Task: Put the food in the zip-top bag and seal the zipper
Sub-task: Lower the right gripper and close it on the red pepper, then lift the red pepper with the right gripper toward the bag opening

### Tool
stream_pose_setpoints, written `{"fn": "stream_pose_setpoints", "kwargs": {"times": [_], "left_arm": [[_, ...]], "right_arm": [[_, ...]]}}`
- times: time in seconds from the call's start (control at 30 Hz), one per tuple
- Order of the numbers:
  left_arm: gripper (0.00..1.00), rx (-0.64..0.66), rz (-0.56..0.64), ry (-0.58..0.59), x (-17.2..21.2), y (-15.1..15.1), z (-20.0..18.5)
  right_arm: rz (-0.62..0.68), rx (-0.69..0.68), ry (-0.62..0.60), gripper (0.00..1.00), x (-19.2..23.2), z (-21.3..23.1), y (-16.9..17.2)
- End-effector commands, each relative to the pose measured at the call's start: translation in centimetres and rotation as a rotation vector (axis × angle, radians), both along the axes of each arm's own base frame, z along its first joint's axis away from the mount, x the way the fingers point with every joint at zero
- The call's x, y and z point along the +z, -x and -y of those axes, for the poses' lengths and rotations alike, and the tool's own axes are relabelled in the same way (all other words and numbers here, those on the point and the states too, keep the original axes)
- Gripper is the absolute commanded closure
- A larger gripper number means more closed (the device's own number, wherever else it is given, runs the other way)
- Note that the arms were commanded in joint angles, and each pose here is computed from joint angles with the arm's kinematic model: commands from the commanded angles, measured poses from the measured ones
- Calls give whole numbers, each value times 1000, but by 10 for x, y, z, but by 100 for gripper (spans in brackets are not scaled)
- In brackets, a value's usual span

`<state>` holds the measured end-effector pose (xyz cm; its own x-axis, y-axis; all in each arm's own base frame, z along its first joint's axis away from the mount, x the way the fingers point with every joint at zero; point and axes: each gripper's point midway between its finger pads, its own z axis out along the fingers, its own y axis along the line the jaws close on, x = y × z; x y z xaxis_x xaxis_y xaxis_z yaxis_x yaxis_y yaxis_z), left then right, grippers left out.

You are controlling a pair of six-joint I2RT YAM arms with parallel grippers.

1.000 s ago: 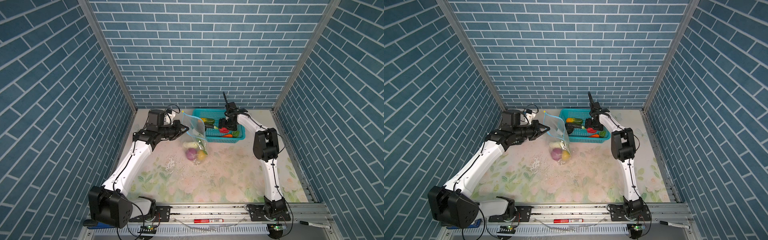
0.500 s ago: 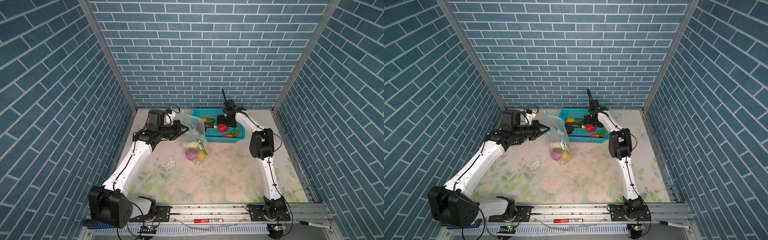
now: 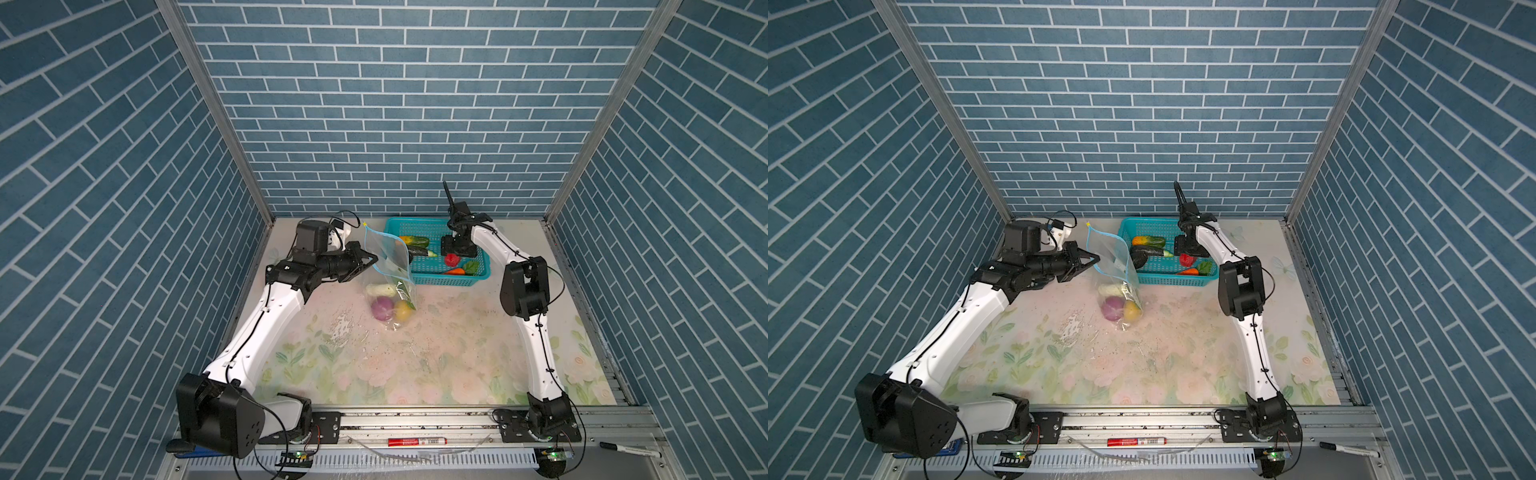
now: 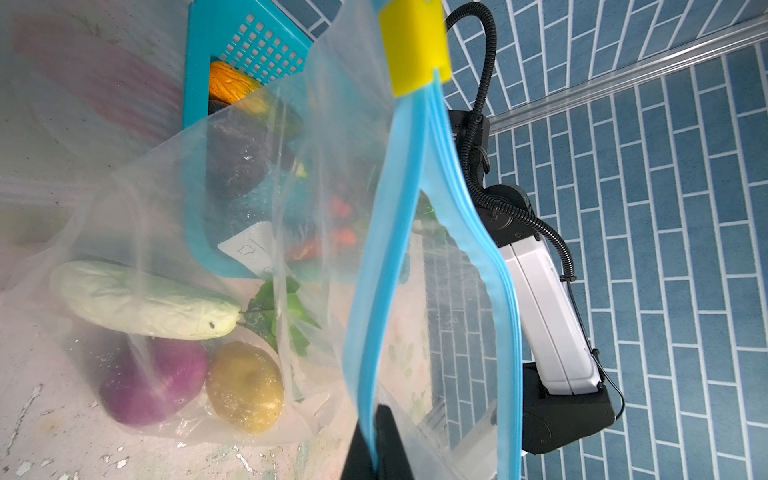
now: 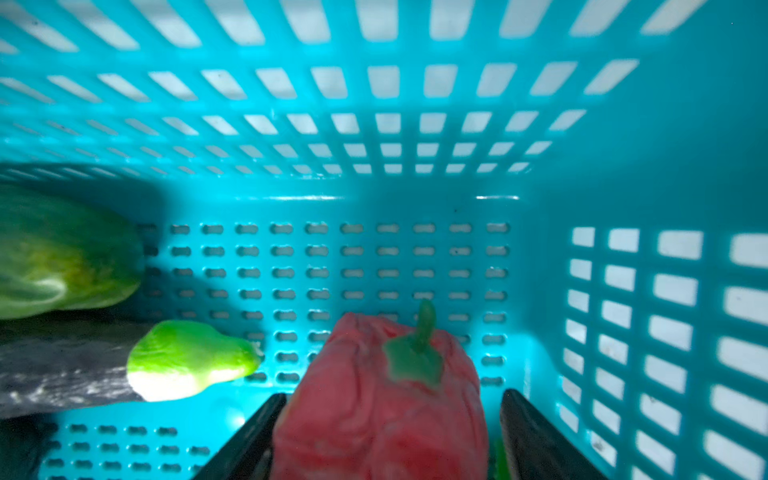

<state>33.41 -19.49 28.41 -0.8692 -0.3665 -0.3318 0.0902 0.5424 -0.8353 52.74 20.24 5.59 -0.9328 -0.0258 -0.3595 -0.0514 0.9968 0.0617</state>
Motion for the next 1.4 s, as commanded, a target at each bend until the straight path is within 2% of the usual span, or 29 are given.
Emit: {"fn": "stream_pose_setpoints", "kwargs": {"times": [0.0, 0.27, 0.73, 0.87, 1.03, 1.2, 1.37], "left_arm": [[100, -11, 22, 5, 4, 5, 1], [100, -10, 21, 2, 4, 6, 1], [100, 2, -8, -38, 7, 6, -3], [100, 7, -26, -63, 9, 4, -2], [100, 4, -67, -129, 13, 6, -3], [100, -7, -74, -176, 22, 9, -3], [100, -21, -87, -207, 28, 12, -1]], "right_arm": [[19, 13, 2, 24, 21, 1, 7], [17, 23, -42, 39, 25, -6, 7], [100, 64, -99, 45, 74, -13, 12], [133, 96, -124, 46, 99, -15, 21], [214, 150, -157, 46, 152, -19, 43], [288, 227, -204, 47, 199, -30, 74], [370, 369, -283, 48, 250, -60, 116]]}}
